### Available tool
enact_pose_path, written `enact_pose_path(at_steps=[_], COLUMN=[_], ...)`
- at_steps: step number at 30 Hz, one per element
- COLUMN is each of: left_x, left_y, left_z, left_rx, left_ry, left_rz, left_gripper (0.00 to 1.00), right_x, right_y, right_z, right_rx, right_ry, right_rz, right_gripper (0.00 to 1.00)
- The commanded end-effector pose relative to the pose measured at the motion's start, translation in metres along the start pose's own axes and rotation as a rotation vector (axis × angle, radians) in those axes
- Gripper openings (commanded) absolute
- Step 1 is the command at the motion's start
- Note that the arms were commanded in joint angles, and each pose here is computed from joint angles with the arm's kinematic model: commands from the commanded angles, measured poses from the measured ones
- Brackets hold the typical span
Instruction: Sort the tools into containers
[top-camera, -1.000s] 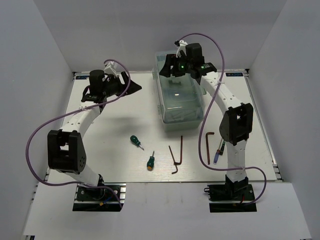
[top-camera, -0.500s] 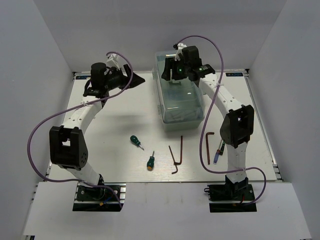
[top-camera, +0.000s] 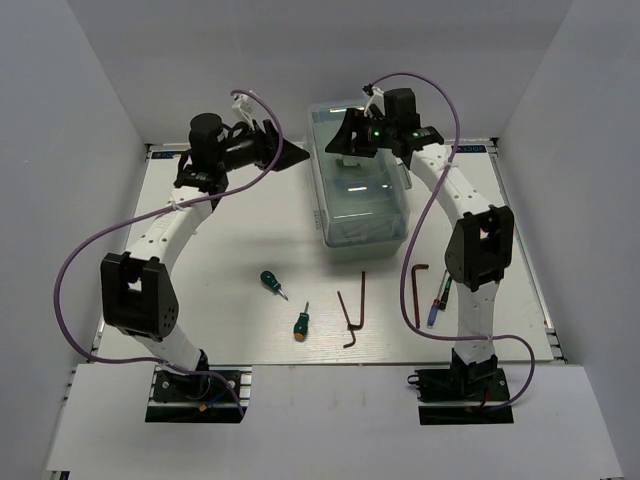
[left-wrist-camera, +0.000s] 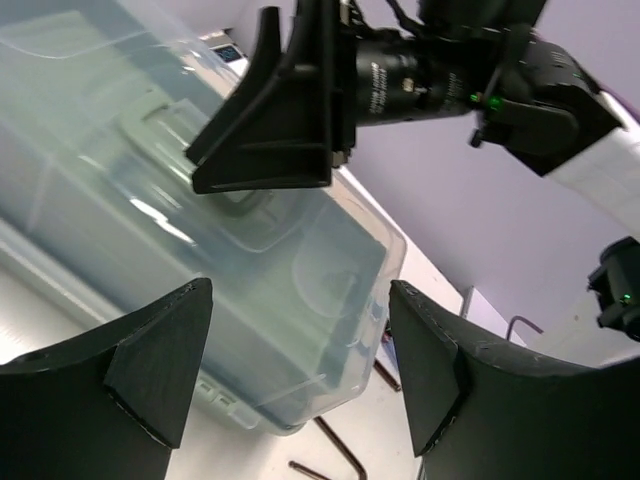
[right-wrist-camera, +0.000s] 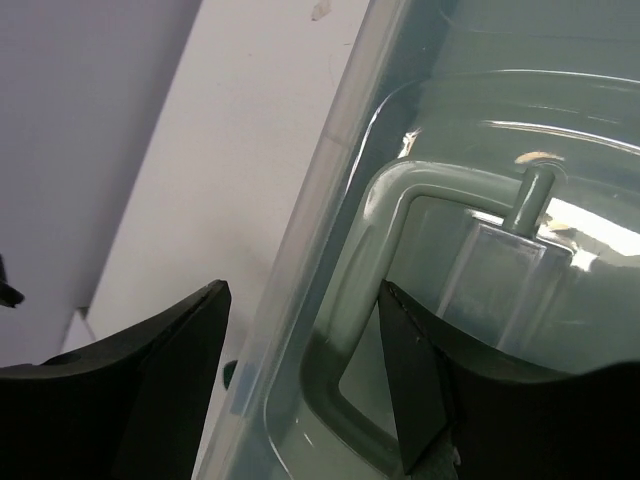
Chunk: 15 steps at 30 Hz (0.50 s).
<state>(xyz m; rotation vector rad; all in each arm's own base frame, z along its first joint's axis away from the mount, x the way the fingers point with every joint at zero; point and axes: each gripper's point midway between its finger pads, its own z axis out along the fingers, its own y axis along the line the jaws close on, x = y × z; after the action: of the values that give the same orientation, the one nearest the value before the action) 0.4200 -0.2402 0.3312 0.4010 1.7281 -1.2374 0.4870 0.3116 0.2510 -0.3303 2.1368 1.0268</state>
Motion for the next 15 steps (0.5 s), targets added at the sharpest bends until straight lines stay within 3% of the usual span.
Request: enact_pose_path(at_steps=[1, 7, 15], left_x=[-0.015, -0.012, -0.029], left_y=[-0.012, 0.034, 0.065], left_z=[0.005, 0.032, 0.070], left_rx=[0.026, -0.090, -0.120], left_ry=[-0.028, -0.022, -0.029], left_rz=[0.023, -0.080, -0.162], left_gripper=[0.81, 0.81, 0.80], right_x=[-0.011, -0.022, -0.025], right_y=[0.049, 0.056, 0.048], right_z=[-0.003, -0.014, -0.020], right_rx=[-0.225, -0.304, -0.325], right_ry=[0.011, -0.005, -0.002], right_rz=[0.055, 0.073, 0.088], right_gripper=[0.66, 0.65, 0.64])
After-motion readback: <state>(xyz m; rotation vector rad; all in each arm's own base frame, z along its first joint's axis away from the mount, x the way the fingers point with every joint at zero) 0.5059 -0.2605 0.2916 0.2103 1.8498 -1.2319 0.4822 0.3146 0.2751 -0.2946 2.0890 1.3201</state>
